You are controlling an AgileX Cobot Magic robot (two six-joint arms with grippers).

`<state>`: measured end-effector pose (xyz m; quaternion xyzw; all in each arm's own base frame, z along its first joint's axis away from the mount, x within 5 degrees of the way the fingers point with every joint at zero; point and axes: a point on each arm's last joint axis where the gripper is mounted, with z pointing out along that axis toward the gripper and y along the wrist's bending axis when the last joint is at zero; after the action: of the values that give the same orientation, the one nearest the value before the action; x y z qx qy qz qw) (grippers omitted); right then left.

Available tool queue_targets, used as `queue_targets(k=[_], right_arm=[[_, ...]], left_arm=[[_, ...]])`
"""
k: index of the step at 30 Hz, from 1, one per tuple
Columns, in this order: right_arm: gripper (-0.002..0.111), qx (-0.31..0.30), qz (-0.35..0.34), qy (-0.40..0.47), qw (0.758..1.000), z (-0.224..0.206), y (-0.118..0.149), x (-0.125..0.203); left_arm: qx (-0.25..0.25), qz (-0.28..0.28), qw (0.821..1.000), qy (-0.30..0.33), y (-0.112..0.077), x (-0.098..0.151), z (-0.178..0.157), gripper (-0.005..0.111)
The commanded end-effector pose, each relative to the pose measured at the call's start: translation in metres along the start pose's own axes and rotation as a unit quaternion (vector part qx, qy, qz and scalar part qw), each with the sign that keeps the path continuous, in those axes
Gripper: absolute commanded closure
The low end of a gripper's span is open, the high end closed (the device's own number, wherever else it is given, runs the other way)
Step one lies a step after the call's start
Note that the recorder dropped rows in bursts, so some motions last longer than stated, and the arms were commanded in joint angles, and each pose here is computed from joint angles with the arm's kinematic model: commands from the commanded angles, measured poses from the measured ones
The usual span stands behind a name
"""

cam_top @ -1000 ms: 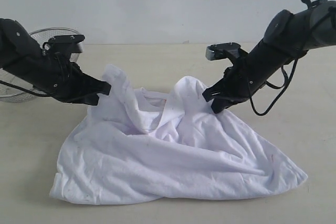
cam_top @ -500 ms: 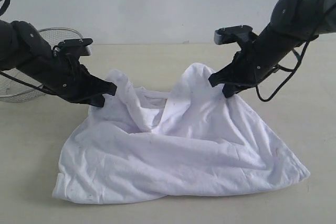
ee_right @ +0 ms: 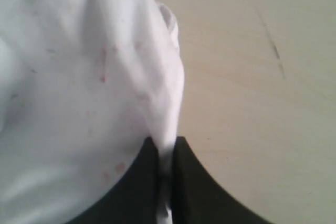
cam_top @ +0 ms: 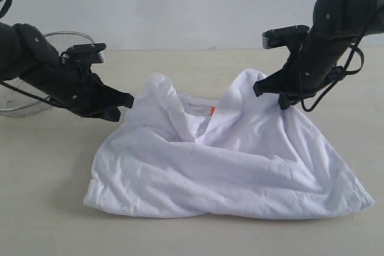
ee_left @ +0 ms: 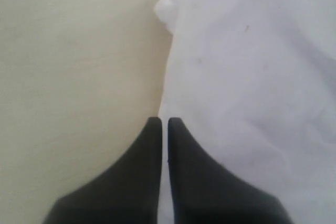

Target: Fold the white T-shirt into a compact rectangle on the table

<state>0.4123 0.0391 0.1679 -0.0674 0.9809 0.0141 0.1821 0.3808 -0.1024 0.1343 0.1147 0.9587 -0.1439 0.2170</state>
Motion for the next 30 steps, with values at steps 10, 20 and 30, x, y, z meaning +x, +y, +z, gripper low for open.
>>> queue_targets(k=[10,20,30], right_arm=[[0.050,0.008,-0.044,-0.019,0.999,-0.004,-0.001,-0.004],[0.056,0.007,-0.038,-0.058,0.998,-0.004,-0.001,-0.011],[0.056,-0.009,-0.015,-0.039,0.999,0.026,0.001,-0.005]], left_arm=[[0.049,0.033,0.998,-0.007,-0.029,-0.009,0.004,0.102],[0.047,0.026,0.998,0.027,-0.032,0.006,0.034,0.102],[0.049,0.024,0.998,0.040,-0.031,0.010,0.041,0.102]])
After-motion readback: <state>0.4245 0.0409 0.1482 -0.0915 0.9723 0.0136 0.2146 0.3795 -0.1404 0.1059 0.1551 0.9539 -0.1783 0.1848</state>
